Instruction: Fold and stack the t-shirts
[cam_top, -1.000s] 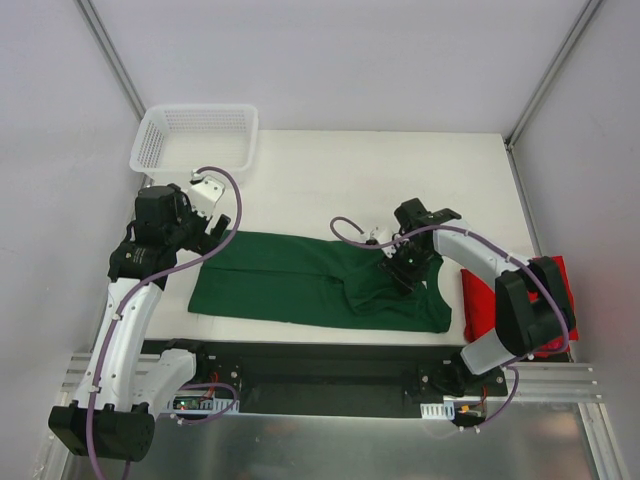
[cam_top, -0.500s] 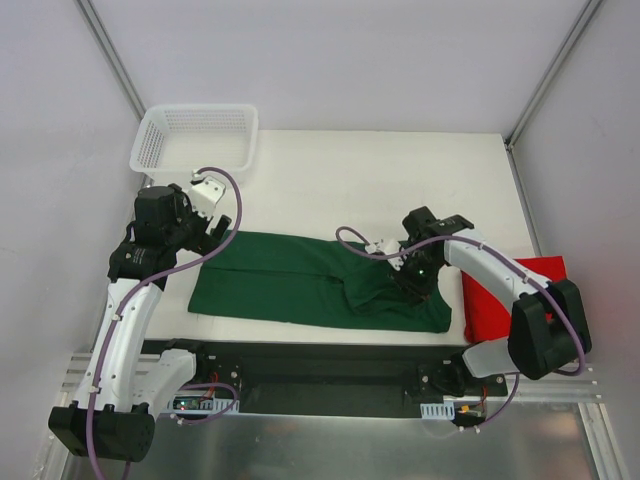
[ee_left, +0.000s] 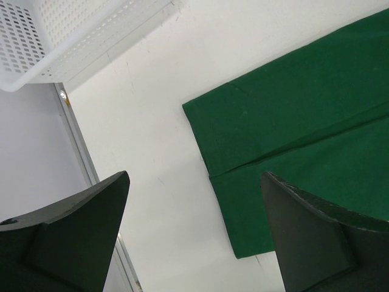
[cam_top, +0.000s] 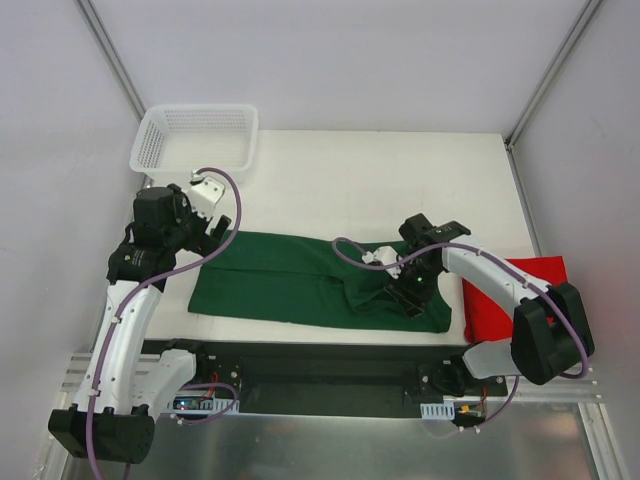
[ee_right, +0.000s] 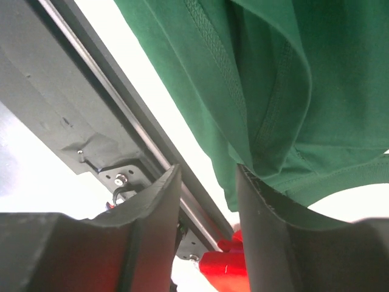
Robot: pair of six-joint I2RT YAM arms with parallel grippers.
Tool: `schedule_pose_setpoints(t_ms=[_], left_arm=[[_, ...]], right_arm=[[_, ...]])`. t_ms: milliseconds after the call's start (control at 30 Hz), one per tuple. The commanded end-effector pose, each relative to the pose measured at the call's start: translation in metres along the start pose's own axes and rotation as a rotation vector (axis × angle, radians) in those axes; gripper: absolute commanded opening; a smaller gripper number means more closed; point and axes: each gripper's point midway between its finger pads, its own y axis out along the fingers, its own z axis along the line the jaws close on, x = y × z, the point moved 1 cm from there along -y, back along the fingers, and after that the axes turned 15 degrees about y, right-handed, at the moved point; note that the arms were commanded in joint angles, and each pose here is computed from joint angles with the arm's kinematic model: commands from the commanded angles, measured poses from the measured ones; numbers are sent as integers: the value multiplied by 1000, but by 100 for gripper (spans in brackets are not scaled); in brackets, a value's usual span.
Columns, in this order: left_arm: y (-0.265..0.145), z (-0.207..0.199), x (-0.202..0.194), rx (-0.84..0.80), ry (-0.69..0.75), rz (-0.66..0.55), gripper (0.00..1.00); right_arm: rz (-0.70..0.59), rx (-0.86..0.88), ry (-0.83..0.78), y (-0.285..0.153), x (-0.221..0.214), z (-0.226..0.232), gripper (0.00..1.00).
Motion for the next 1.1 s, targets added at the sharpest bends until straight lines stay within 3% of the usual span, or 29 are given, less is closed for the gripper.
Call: schedule_pose_setpoints(t_ms=[0,233,500,567,600,700,867,967,1067], left_arm=[[-4,-1,4,-1,-11,-34,90],[-3,-3,4,-10,-12,-36,90],[-3,-4,3,-11,-10,-37,90],[-3,-3,3,-10,-10,-36,90],[-3,-3,3,-10,-11,-36,90],[-3,-3,3,-10,-9,-34,90],[0,-3,2,-16,-11,-27,90],[-1,-2,4,-15,-10,-33,90],[1,-1,4,-17,-8,-26,90]], right_arm=[[-53,-62,-38,-6,6,-3,48],[-118,-212,-53,-13,14,-26,59],[-40,-185,-36,5,5,-29,57],[-22,-168,-34,10,3,-28,50],[-23,-157,-32,10,4,-26,38],[-38,-122,-37,5,6,-18,17],[-37,-51,-69,-4,6,0,8],[-22,1,-94,-10,4,14,8],[4,59,-127,-12,1,27,16]])
